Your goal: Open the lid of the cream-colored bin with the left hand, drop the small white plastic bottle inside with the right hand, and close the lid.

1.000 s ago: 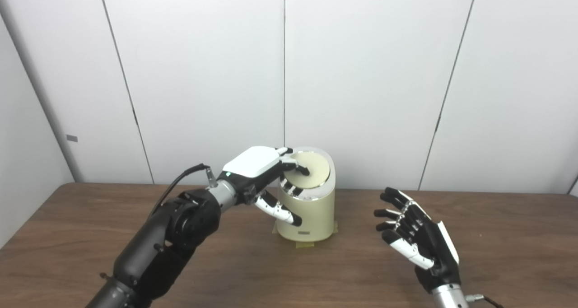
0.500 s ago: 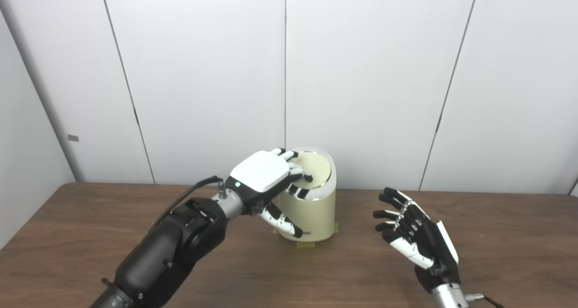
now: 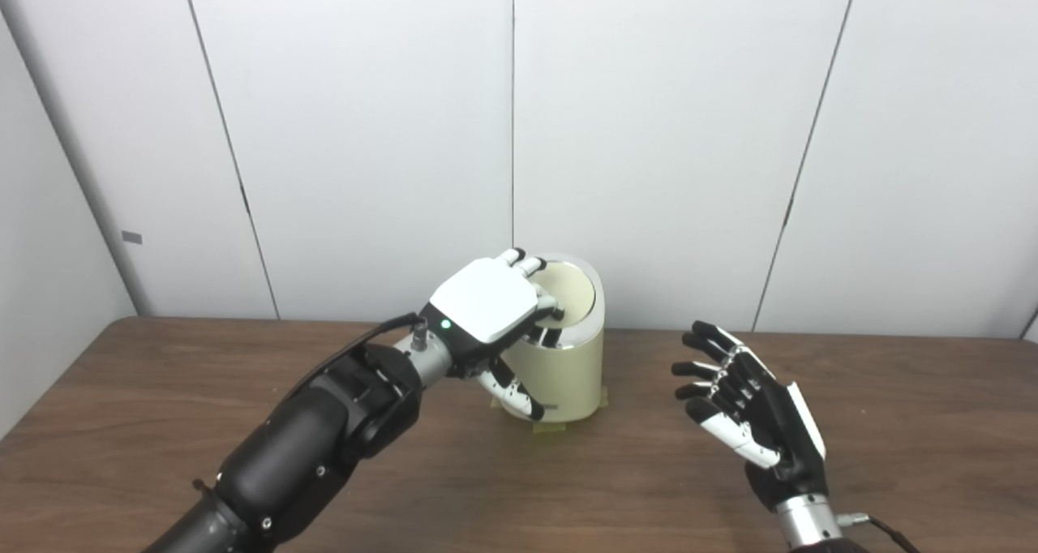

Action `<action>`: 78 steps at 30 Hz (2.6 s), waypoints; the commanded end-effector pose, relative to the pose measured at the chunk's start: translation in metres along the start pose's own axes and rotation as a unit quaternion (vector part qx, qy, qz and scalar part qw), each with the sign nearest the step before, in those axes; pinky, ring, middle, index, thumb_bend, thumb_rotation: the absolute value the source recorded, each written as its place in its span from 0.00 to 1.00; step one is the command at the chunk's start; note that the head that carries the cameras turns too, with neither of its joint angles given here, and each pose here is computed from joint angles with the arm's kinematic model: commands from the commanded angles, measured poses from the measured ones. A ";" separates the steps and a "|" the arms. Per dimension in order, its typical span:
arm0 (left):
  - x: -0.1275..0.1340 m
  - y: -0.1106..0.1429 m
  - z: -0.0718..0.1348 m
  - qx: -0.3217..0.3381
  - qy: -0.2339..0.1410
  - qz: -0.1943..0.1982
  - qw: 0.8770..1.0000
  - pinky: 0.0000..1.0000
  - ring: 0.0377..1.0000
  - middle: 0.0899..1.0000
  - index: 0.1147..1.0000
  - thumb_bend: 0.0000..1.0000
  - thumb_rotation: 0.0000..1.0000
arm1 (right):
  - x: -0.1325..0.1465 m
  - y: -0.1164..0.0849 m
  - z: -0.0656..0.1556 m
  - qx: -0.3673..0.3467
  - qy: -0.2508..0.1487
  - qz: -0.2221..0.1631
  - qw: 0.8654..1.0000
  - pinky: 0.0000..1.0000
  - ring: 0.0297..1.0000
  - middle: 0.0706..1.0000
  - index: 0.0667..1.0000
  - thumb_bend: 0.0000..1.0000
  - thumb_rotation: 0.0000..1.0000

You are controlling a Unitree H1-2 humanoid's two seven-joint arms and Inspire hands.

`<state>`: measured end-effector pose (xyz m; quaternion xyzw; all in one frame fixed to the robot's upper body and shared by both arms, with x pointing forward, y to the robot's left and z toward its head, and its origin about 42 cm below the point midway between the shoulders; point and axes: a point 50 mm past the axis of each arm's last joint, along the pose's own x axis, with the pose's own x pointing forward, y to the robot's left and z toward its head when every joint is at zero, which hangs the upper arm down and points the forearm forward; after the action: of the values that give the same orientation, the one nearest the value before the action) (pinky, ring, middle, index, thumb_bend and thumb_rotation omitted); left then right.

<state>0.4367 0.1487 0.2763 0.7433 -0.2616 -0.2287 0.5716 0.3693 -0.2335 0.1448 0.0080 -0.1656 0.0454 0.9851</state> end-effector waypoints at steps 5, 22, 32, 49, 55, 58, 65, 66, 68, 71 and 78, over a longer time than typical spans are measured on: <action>-0.005 -0.034 0.018 -0.025 -0.046 -0.086 0.995 1.00 0.99 0.78 0.75 0.97 0.41 | 0.016 0.001 0.020 0.004 -0.037 -0.001 0.999 0.55 0.66 0.79 0.79 0.87 0.45; -0.012 -0.015 0.009 -0.069 -0.032 -0.039 0.996 1.00 0.97 0.80 0.79 0.90 0.39 | 0.016 0.000 0.020 -0.007 -0.037 -0.003 0.999 0.55 0.67 0.79 0.79 0.86 0.45; -0.046 0.008 -0.023 -0.215 0.085 0.216 0.949 1.00 0.99 0.94 0.94 0.73 0.34 | 0.016 -0.002 0.017 -0.002 -0.034 -0.004 0.999 0.55 0.66 0.79 0.79 0.86 0.44; -0.121 -0.084 0.009 -0.606 0.181 0.313 0.709 0.66 0.75 0.79 0.85 0.71 0.23 | 0.013 -0.006 0.015 -0.008 -0.031 -0.008 0.999 0.54 0.66 0.79 0.79 0.89 0.44; -0.131 -0.103 0.014 -0.670 0.176 0.311 0.650 0.51 0.61 0.67 0.76 0.69 0.23 | 0.009 -0.007 0.015 -0.011 -0.032 -0.014 0.999 0.53 0.66 0.79 0.78 0.89 0.44; -0.131 -0.105 0.013 -0.698 0.162 0.309 0.625 0.50 0.61 0.66 0.72 0.69 0.24 | 0.008 -0.007 0.013 -0.006 -0.034 -0.020 0.999 0.53 0.66 0.79 0.78 0.87 0.41; -0.130 -0.101 0.010 -0.712 0.148 0.314 0.610 0.50 0.62 0.66 0.70 0.70 0.21 | 0.007 -0.005 0.012 -0.003 -0.029 -0.037 0.999 0.54 0.69 0.79 0.79 0.84 0.35; -0.130 -0.100 0.009 -0.712 0.149 0.314 0.610 0.51 0.62 0.66 0.70 0.70 0.21 | 0.007 -0.005 0.011 -0.004 -0.028 -0.038 0.999 0.55 0.69 0.79 0.79 0.84 0.35; -0.131 -0.099 0.009 -0.712 0.148 0.314 0.610 0.51 0.62 0.66 0.70 0.70 0.21 | 0.007 -0.005 0.010 -0.009 -0.026 -0.038 0.999 0.55 0.69 0.79 0.80 0.84 0.36; -0.131 -0.098 0.010 -0.711 0.148 0.314 0.611 0.52 0.63 0.66 0.71 0.70 0.21 | 0.006 -0.004 0.011 -0.013 -0.025 -0.037 0.999 0.56 0.69 0.80 0.80 0.85 0.36; -0.131 -0.096 0.010 -0.708 0.147 0.314 0.615 0.52 0.64 0.67 0.71 0.69 0.20 | 0.006 -0.003 0.014 -0.016 -0.026 -0.032 0.999 0.56 0.69 0.80 0.80 0.86 0.36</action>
<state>0.3351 0.2497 0.1620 0.0016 -0.1022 -0.0290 0.9943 0.3632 -0.2370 0.1381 0.0014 -0.1474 0.0073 0.9890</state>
